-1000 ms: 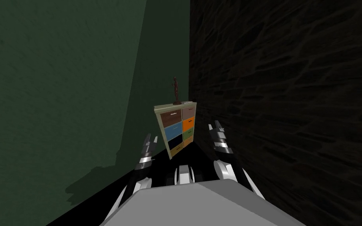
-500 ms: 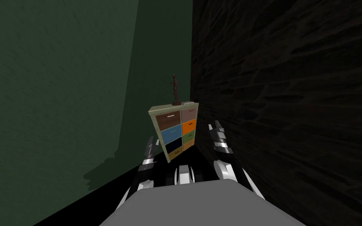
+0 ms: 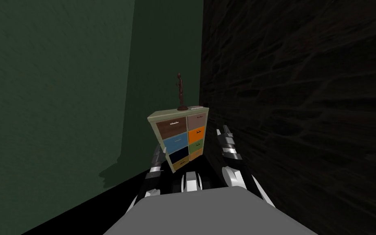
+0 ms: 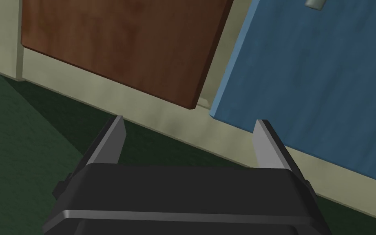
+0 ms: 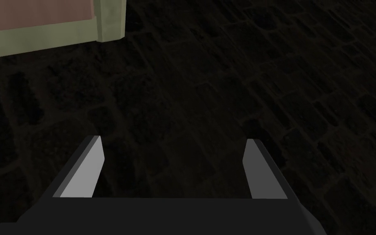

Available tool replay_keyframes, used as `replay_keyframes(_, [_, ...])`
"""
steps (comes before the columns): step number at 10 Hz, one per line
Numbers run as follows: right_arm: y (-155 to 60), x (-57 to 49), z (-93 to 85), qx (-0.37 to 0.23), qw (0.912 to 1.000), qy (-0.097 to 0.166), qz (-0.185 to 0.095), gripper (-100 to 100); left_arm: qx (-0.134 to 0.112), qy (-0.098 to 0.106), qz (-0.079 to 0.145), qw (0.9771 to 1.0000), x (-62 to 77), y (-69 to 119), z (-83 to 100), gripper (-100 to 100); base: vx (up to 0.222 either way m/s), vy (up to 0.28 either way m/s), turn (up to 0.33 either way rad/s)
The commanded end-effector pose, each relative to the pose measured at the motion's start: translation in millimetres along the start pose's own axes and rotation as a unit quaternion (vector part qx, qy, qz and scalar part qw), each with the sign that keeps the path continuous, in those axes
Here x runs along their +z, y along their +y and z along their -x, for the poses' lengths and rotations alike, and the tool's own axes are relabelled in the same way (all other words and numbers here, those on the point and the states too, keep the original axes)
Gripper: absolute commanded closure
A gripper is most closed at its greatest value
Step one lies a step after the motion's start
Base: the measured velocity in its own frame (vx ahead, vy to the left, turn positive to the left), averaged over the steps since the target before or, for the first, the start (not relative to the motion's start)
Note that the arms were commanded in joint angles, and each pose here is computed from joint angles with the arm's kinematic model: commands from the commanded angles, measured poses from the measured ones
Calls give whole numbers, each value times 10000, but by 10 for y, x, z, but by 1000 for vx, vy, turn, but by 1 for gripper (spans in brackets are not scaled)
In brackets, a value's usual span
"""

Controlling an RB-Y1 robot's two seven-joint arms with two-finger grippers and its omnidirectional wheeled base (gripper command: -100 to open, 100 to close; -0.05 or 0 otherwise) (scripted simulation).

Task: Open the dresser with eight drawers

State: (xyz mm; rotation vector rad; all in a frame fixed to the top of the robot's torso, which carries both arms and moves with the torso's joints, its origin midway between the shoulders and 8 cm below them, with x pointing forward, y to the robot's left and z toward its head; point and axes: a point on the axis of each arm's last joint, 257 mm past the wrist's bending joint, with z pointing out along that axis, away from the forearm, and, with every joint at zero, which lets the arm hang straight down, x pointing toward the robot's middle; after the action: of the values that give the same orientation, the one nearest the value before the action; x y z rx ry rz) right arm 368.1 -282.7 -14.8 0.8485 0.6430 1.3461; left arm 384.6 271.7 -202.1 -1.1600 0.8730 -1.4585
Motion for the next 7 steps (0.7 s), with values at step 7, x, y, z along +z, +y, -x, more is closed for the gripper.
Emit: replay_keyframes(7, [0,0,0,0,10000,0,0,0,-562,-414,669,9953,-233,744,-24,-100,139,-166,158])
